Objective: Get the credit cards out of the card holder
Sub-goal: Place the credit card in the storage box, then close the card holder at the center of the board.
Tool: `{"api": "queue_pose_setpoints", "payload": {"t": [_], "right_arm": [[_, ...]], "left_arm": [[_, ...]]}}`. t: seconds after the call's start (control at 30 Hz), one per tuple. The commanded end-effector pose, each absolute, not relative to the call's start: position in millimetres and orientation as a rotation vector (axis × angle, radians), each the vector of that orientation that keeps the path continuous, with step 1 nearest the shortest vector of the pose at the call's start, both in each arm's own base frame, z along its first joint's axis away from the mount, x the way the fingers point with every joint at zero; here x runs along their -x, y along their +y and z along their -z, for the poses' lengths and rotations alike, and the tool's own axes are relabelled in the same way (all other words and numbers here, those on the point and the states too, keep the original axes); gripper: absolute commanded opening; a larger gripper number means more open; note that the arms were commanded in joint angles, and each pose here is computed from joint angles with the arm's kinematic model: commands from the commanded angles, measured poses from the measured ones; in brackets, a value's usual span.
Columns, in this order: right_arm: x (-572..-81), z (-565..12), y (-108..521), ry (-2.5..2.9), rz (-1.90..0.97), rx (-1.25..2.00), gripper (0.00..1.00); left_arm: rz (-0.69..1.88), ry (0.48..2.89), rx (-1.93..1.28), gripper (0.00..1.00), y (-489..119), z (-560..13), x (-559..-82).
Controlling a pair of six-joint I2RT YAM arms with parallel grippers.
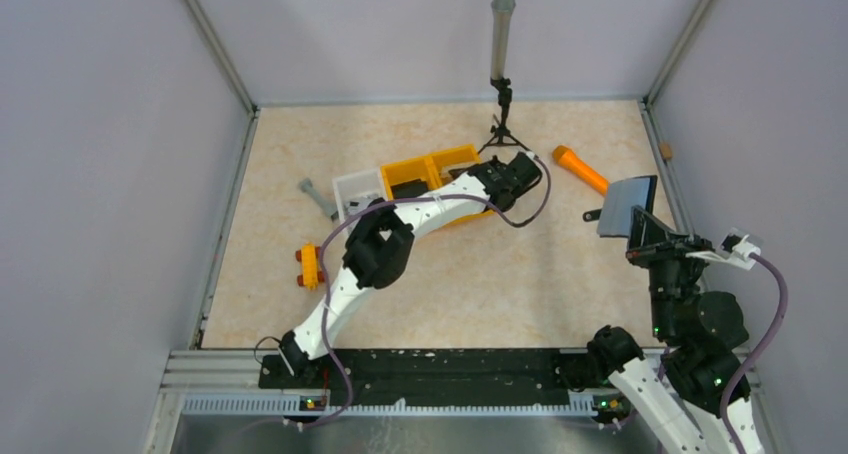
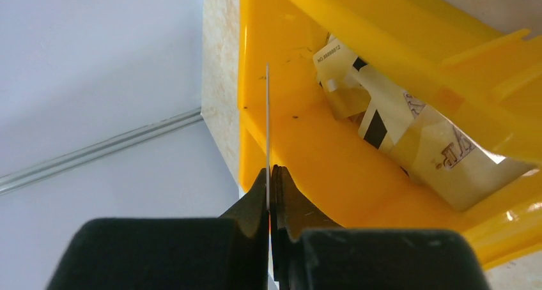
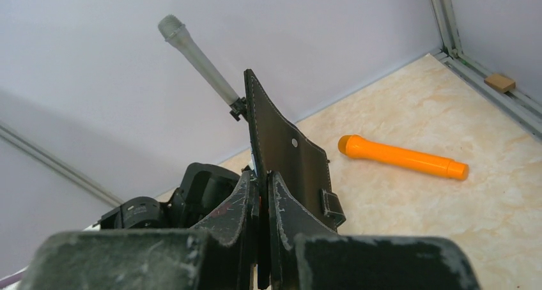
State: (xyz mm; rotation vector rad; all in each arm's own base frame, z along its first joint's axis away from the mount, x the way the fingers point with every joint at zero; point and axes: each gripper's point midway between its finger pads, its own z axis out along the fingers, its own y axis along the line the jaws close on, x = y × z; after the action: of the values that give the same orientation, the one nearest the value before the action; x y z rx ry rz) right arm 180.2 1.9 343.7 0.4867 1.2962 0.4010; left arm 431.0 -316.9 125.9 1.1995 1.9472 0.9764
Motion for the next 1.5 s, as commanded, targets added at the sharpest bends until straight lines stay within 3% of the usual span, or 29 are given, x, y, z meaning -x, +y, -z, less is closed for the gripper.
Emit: {"api": "queue_pose_setpoints", "payload": {"t": [0.0,0.1,0.17,0.53,0.73,0.87,0.93,1.07,1.23,1.47], "right_arm": [[-172,-358,-3,1.244,-0.431,-0.51,0.0],[-172,-358,-3,1.245,-0.428,-0.51,0.0],[-172,-359,-4,1.241,-0.427,-0.509,0.0],[-191,-336,37,1.359,-0.545,-0.413,0.0],[-194,-339,85,1.368,-0.796,-0.307,0.0],[-195,-343,103,1.368,-0.909,-0.282,0.0],[-196,-337,121,1.398,-1.007,-0.266,0.0],[-199,-324,154,1.42,-1.235,-0.265,0.0],[-197,-327,179,1.374,-1.466,-0.242,0.0],[-195,-330,202,1.4,-1.604,-0.17,0.0]], "left_arm": [[-0.998,1.908,-1.153,0.02,-323,-130,-448],[-0.994,1.906,-1.128,0.42,-325,-128,-451],[-0.935,1.925,-1.113,0.58,-329,-128,-449],[-0.313,2.088,-0.978,0.85,-351,-179,-396],[0.051,2.126,-0.819,0.88,-342,-198,-348],[0.474,2.111,-0.68,0.86,-338,-206,-314],[0.763,2.023,-0.637,0.85,-335,-226,-291],[1.088,1.801,-0.624,0.87,-325,-249,-252],[1.24,1.711,-0.626,0.87,-314,-252,-220],[1.361,1.692,-0.683,0.73,-309,-240,-197]]}}
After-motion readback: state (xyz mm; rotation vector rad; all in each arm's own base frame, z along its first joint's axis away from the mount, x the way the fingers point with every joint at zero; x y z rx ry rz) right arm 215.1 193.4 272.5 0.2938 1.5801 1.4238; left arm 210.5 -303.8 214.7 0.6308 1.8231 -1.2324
